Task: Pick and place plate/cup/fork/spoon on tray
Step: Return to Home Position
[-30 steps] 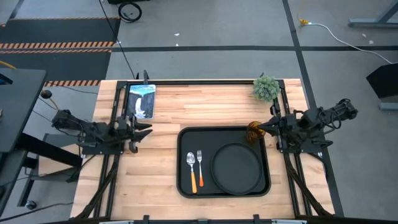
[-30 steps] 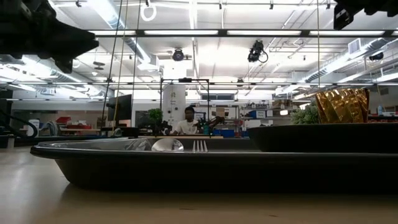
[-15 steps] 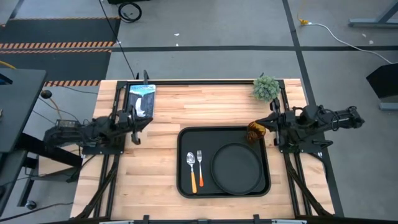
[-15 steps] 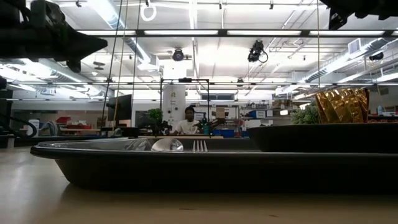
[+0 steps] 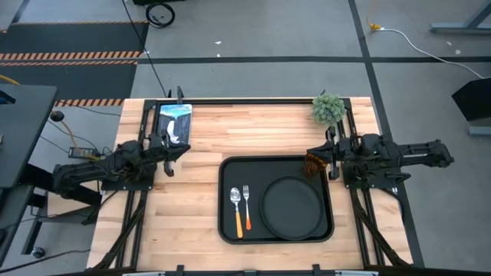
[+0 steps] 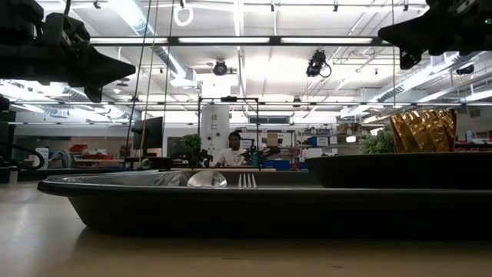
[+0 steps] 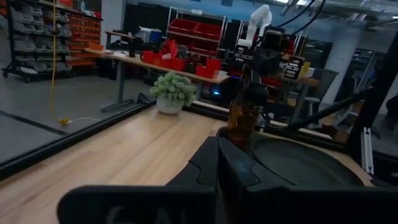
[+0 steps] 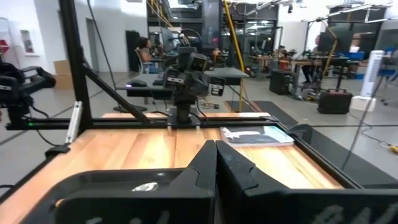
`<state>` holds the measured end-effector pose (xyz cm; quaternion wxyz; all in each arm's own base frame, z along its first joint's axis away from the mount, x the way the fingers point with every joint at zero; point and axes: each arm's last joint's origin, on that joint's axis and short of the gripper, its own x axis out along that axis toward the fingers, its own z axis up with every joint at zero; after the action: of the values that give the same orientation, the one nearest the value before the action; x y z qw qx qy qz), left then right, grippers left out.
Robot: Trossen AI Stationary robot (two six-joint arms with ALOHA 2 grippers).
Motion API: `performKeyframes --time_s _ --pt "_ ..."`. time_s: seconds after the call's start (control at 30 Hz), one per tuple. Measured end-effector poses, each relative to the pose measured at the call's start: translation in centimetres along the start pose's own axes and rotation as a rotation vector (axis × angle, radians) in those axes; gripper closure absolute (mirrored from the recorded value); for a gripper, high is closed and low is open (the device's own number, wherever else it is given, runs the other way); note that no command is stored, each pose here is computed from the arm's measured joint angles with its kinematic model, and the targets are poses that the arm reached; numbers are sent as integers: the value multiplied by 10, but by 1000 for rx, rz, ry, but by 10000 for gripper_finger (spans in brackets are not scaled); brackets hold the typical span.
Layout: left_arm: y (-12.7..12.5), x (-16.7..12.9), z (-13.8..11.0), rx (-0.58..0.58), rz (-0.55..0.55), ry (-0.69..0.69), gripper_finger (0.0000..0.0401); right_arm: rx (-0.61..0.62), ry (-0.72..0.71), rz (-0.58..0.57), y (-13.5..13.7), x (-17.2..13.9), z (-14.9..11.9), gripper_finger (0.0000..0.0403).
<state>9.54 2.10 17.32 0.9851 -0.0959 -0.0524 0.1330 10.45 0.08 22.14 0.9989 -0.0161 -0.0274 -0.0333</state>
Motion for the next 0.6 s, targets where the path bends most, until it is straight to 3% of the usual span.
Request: performKeyframes --time_s 0.6 --pt "-6 -1 -4 5 13 23 397 38 0 16 0 0 -1 396"
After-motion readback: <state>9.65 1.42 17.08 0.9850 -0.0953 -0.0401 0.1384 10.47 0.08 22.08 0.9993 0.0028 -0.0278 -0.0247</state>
